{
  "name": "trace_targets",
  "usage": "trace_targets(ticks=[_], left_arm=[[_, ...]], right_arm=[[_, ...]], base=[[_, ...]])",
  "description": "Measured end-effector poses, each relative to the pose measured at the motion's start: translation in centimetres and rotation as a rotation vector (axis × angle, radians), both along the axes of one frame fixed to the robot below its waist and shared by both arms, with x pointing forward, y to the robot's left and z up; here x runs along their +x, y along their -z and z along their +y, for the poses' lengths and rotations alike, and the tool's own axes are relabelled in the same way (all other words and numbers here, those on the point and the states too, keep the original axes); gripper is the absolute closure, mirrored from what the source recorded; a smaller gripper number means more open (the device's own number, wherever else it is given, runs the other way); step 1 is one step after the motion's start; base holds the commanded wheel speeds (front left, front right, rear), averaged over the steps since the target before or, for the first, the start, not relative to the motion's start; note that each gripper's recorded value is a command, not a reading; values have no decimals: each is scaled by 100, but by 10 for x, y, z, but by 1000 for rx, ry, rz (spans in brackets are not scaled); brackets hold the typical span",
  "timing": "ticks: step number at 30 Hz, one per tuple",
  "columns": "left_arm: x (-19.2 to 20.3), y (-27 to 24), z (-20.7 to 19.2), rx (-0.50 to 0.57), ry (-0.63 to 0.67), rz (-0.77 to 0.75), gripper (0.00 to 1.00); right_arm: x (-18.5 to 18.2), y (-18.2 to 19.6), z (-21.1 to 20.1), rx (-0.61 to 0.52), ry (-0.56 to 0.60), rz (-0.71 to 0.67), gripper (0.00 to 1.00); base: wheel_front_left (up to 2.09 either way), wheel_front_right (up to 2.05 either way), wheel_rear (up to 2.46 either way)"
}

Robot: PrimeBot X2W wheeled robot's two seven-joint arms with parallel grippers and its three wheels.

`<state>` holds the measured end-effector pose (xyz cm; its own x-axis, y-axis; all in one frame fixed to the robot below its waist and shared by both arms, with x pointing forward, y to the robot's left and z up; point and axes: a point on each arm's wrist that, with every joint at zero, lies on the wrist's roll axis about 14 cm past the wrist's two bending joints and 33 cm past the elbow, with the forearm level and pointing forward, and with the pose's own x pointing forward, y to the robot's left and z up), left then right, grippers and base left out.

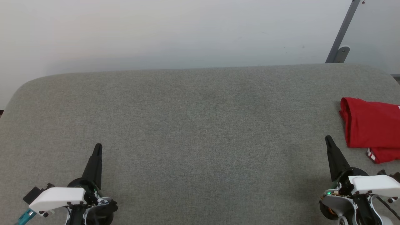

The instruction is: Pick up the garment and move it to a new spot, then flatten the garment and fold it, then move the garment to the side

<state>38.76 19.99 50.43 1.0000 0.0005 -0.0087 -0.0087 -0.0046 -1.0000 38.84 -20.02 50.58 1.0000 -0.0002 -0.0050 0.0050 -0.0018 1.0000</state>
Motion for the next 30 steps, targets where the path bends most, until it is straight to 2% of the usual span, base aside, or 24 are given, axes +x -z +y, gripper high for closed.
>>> trace_targets(ticks=[30], left_arm=[[0, 0, 0, -2, 0, 0, 100]], right_arm=[[0, 0, 0, 0, 0, 0, 100]], base=[[0, 0, 0]])
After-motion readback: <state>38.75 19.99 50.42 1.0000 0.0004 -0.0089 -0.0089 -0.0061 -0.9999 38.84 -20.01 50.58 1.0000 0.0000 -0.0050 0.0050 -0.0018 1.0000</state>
